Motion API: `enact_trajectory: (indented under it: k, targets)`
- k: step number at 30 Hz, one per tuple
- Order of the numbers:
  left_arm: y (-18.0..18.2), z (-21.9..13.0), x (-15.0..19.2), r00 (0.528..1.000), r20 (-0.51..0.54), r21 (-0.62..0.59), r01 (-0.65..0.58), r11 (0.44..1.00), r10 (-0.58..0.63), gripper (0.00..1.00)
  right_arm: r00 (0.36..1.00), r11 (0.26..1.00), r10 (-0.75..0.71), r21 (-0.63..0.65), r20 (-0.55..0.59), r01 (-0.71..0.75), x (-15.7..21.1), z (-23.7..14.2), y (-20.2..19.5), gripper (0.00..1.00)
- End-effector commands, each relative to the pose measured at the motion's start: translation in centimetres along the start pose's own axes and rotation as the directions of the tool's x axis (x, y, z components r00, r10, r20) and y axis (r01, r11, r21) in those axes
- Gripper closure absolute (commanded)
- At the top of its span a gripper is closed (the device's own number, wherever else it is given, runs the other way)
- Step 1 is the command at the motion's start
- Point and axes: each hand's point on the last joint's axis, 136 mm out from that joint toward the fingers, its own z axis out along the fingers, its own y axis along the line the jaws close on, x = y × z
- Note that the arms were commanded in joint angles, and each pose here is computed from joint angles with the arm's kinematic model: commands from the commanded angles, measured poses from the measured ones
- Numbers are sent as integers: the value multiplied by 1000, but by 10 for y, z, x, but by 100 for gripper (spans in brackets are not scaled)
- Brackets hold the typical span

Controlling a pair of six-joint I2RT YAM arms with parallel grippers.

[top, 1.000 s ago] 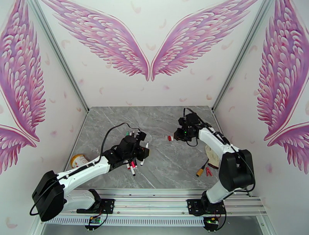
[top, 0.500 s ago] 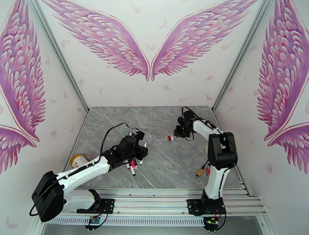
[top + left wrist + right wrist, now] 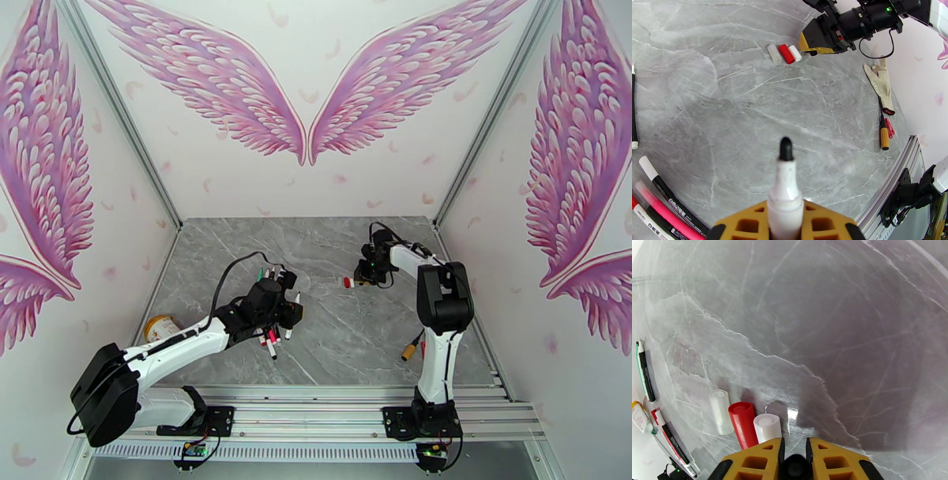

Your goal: Open the pen caps

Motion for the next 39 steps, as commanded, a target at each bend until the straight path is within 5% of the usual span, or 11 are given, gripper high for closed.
enact_trajectory:
  k: [1, 16, 39]
  targets:
    - [1, 1, -3, 1000, -2, -7, 14, 1000, -14, 95, 1000, 1000, -7, -13, -7, 7, -4, 2, 1, 72]
    - [9, 2, -2, 1000, -20, -58, 22, 998, -23, 95, 999, 999, -1, -41, 50, 3, -3, -16, 11, 62]
    - [60, 35, -45, 997, -76, -258, -2, 966, -18, 95, 925, 958, -48, -244, 376, 149, 70, -99, 83, 22]
